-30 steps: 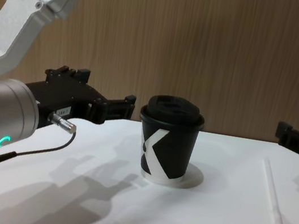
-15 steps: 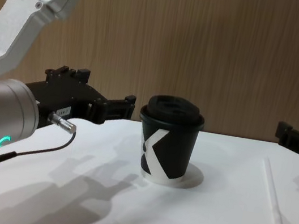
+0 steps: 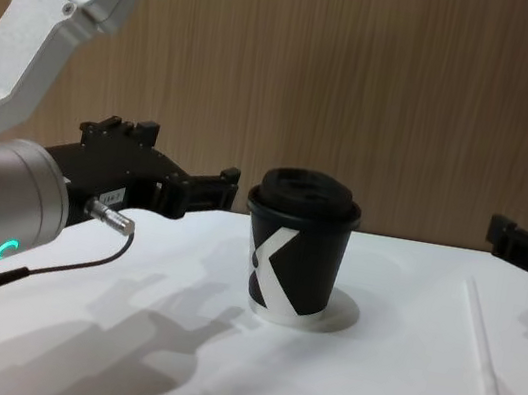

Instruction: Pick up the straw with one hand, pass it to the other hand, and insert it into the cup.

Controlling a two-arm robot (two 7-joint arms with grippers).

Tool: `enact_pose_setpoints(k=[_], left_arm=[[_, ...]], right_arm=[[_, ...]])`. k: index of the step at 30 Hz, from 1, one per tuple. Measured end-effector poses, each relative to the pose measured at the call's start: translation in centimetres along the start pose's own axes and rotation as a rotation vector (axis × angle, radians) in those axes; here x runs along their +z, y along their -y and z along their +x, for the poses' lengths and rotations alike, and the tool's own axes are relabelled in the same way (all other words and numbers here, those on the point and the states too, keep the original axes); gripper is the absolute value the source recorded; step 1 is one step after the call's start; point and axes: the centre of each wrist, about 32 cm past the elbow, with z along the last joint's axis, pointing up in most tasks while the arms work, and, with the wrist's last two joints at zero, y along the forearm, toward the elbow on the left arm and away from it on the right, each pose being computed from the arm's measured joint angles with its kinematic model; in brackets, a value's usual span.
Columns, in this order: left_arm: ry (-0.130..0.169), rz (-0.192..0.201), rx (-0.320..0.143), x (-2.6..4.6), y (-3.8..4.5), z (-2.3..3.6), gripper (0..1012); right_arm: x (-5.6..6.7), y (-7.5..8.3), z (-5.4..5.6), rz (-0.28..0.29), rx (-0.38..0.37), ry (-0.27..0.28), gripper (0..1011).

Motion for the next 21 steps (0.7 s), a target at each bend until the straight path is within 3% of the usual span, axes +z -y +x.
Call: enact_pose_setpoints(k=[21], left_arm=[[0.000, 0.000, 0.000, 0.00, 0.00, 0.00, 1003]], right_arm=[[0.29, 0.15, -0.14, 0.000, -0.001, 0.011, 1001]])
